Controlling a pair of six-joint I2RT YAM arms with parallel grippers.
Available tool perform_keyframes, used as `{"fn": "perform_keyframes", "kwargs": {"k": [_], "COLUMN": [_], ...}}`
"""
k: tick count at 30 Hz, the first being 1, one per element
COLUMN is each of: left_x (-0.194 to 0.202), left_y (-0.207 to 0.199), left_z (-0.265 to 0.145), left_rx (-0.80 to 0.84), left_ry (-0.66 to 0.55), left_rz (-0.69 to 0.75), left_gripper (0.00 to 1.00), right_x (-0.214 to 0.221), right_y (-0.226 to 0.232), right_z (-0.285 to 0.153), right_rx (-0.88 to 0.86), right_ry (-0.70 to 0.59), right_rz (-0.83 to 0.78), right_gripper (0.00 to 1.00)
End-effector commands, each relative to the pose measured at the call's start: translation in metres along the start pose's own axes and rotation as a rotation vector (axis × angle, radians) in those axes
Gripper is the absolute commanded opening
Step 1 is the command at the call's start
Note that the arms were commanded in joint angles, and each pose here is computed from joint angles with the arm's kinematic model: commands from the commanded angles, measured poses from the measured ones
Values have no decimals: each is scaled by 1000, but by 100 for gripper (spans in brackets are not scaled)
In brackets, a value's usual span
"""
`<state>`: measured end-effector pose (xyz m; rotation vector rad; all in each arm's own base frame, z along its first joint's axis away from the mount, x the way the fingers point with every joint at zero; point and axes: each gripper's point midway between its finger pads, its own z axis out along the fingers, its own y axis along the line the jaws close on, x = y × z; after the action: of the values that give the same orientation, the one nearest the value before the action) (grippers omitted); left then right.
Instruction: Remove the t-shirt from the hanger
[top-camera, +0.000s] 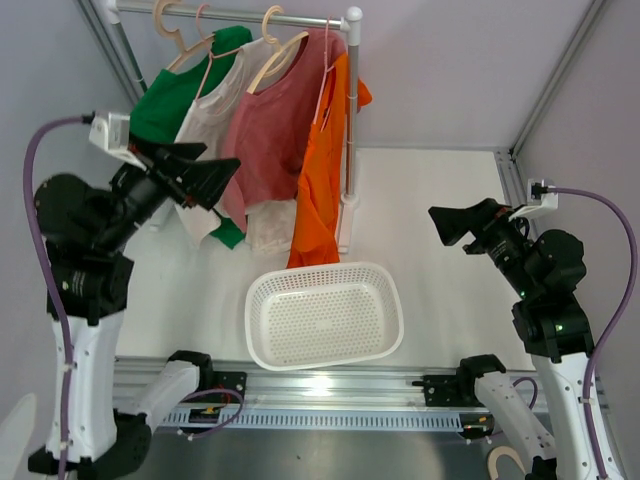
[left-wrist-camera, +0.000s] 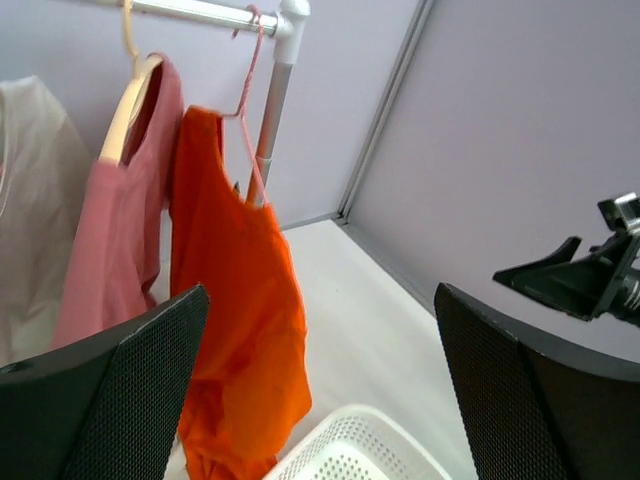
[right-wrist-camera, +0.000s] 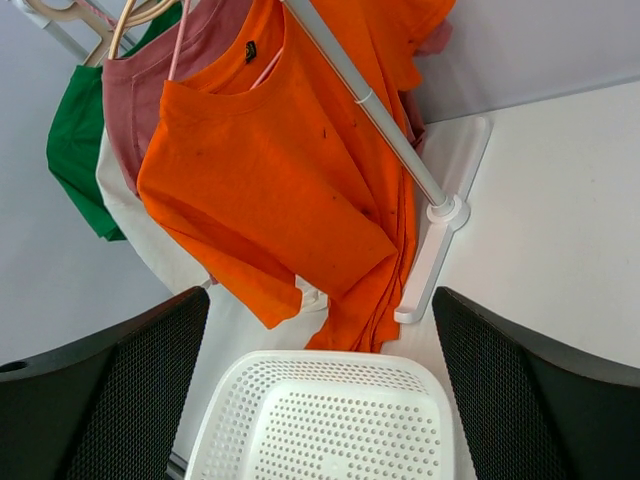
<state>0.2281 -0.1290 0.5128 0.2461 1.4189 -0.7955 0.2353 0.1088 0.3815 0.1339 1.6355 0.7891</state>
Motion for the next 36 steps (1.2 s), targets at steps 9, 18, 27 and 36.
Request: {"fn": "perform_keyframes", "kwargs": {"k": [9,18,27,36], "left_x": [-37,12,48,70], "left_y": [-5,23,41,48], "left_z": [108,177,224,253], "left_rx": [-58,-152,-213,-212], "left_ry": [116,219,235,234], "left_rz": [116,186,256,276], "left_gripper": [100,97,93,88], "right_x": [0,2,9,14], "right_y": [3,-4,-8,-12], "right_z": [4,6,9,10], "right_rx": [-31,2,2,10], "right_ry": [9,23,37,48], "right_rz": [-57,-75,-69,-66], "right_gripper": [99,100,99,100]}}
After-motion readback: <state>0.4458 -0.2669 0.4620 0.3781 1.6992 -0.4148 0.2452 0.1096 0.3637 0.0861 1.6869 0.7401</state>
